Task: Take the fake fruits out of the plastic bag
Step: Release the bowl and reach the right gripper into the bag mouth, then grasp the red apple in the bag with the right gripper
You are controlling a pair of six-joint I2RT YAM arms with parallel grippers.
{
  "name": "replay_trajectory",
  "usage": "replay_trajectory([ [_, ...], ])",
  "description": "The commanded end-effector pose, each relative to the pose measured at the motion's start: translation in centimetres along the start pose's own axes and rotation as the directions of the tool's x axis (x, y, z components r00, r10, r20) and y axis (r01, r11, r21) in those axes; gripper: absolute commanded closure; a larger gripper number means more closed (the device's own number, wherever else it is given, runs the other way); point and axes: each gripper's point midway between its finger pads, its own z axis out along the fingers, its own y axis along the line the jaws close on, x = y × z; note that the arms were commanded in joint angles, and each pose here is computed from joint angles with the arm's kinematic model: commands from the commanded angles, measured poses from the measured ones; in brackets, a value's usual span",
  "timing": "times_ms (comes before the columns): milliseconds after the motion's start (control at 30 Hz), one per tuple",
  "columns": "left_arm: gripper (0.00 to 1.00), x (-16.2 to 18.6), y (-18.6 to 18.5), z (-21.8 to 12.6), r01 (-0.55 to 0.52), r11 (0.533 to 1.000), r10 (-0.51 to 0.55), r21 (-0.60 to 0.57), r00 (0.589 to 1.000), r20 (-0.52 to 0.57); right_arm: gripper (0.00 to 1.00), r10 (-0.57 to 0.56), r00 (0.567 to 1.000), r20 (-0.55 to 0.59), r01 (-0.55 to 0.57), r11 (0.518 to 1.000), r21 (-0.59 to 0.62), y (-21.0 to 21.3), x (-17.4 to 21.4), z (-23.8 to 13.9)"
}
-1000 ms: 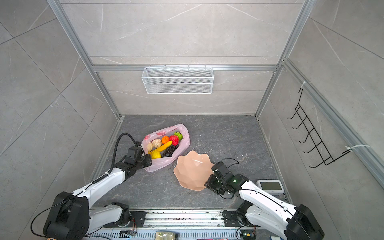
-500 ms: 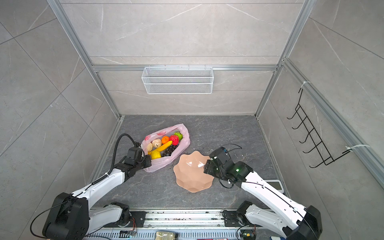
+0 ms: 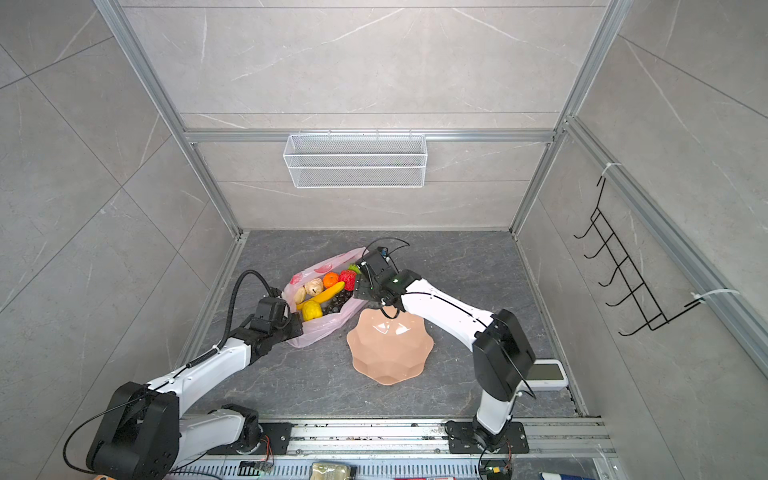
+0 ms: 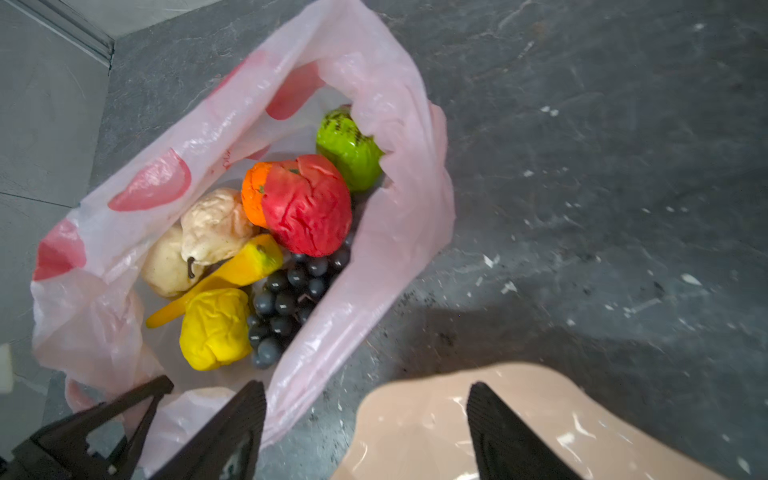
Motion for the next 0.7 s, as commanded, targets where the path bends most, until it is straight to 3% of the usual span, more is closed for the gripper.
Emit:
replay_trajectory([
  [0,1.00,-1.1,0.3,-0.3,0.025,1.000,-0.024,-0.016,0.998,0.063,0.18,-0.053,0.998,0.034,0.054,0.999,-0.009,1.8,-1.6,2.1],
  [233,1.00,-1.2,0.9,-0.6,0.038,0.999,-0.035,-0.038,0.996,0.084,0.15,-0.054,0.998,0.020,0.054,0.998,-0.016,4.1,-2.8,6.4],
  [467,1.00,-1.2,0.5,-0.6,0.033,0.999,-0.031,-0.023,0.997,0.076,0.16,-0.043,0.999,0.022,0.041,0.995,0.088,3.3,-3.6,9.0],
  [667,0.99,-1.1,0.2,-0.4,0.031,0.999,-0.030,-0.008,0.997,0.066,0.17,-0.030,0.999,-0.014,0.031,0.994,0.107,3.1,-2.8,10.9],
])
